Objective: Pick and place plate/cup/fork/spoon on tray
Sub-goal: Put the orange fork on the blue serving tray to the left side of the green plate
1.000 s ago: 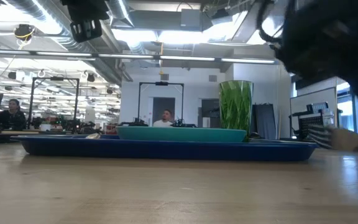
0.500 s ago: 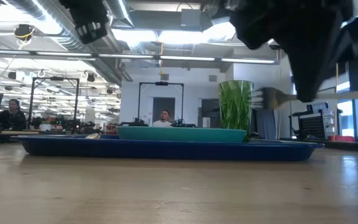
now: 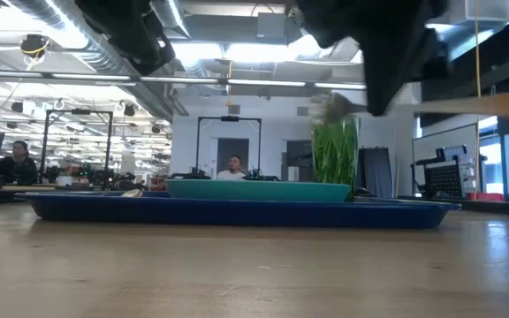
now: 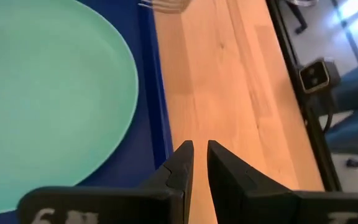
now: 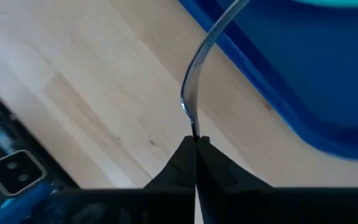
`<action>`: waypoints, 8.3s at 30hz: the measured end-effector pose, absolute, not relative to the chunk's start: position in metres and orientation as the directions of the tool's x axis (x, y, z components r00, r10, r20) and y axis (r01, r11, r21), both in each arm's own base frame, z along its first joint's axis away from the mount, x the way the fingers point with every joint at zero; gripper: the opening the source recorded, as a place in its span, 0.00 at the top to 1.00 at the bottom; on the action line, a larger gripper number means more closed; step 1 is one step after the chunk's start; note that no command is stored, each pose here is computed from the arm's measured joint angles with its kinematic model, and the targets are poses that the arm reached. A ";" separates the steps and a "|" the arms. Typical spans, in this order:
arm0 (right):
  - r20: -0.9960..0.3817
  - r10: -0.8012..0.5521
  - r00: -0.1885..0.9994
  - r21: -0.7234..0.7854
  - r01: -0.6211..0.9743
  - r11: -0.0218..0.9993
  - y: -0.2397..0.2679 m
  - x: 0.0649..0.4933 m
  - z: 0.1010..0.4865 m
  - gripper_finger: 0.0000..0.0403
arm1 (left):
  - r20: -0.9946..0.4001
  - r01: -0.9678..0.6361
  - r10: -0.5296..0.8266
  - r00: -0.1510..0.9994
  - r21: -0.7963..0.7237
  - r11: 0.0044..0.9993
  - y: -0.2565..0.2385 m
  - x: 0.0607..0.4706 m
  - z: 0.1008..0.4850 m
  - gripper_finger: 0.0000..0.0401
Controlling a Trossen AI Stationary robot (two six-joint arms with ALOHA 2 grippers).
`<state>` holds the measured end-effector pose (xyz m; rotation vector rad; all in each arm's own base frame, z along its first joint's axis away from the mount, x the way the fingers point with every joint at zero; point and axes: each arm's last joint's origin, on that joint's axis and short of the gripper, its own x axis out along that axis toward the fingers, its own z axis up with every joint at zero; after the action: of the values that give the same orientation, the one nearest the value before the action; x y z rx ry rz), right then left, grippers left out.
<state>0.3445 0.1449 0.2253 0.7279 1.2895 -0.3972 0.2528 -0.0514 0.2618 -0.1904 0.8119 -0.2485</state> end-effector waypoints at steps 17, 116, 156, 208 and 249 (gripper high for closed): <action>-0.971 0.063 0.229 0.116 0.228 0.967 0.169 0.415 0.209 1.00 | -0.683 0.163 -0.312 0.660 -0.275 0.948 -0.059 0.255 0.261 0.90; -0.963 -0.036 0.267 -0.028 0.032 0.999 0.175 0.426 0.207 1.00 | -0.668 0.381 -0.306 0.678 -0.037 0.924 -0.088 0.304 0.209 0.89; -0.962 -0.043 0.268 -0.033 0.042 0.999 0.175 0.426 0.207 1.00 | -0.747 0.384 -0.260 0.612 -0.007 0.923 -0.090 0.301 0.197 0.99; -0.956 0.026 0.293 0.054 0.090 0.994 0.169 0.429 0.250 0.90 | -0.743 0.438 -0.242 0.624 0.077 0.895 -0.096 0.297 0.234 1.00; -0.909 0.016 0.417 0.013 -0.012 1.000 0.164 0.431 0.293 0.88 | -0.827 0.461 -0.185 0.530 0.099 0.882 -0.096 0.287 0.224 1.00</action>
<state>0.4313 0.1643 0.2928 0.0045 1.1407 0.0177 0.2865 -0.0964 0.2240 0.3244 0.9376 -0.3935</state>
